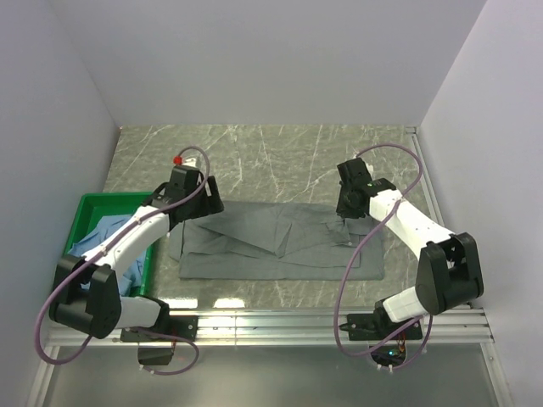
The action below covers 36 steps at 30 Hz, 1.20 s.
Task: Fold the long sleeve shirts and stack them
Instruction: Fold the shirt
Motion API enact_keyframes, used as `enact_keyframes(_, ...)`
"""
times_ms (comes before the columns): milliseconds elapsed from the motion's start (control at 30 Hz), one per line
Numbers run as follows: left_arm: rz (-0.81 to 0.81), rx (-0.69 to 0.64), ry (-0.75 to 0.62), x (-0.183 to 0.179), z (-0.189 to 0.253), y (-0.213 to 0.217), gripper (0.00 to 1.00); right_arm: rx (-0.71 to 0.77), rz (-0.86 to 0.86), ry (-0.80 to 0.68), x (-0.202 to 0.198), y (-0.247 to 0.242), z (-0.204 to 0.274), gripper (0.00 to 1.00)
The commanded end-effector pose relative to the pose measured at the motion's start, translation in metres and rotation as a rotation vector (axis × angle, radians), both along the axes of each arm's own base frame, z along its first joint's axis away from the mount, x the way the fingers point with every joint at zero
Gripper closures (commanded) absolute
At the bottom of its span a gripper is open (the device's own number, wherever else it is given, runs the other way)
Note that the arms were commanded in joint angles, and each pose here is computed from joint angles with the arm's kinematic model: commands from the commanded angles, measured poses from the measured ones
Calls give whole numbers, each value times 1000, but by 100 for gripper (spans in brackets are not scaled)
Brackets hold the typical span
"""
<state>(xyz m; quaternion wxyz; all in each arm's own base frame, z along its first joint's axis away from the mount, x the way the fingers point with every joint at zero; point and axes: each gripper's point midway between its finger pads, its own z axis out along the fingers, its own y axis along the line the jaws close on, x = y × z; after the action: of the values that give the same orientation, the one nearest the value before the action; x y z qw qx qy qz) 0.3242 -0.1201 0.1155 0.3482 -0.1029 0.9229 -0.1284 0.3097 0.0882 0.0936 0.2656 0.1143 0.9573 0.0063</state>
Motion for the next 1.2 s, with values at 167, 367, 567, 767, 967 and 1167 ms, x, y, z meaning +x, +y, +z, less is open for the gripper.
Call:
enact_keyframes(167,-129,-81,22,-9,15,-49,21,3,-14,-53,16,-1,19,94)
enact_keyframes(367,-129,-180,126,-34,5,-94,23,19,-3,-56,18,3,24,94)
enact_keyframes(567,-46,-244,216,-50,-17,-113,23,56,2,-59,16,9,24,94)
enact_keyframes(767,36,-342,254,-59,-26,-128,27,58,0,-67,14,8,26,93)
enact_keyframes(967,110,-409,293,-71,-39,-144,29,85,10,-85,14,12,31,93)
enact_keyframes(1167,199,-459,288,-70,-46,-149,32,99,20,-96,16,15,31,93)
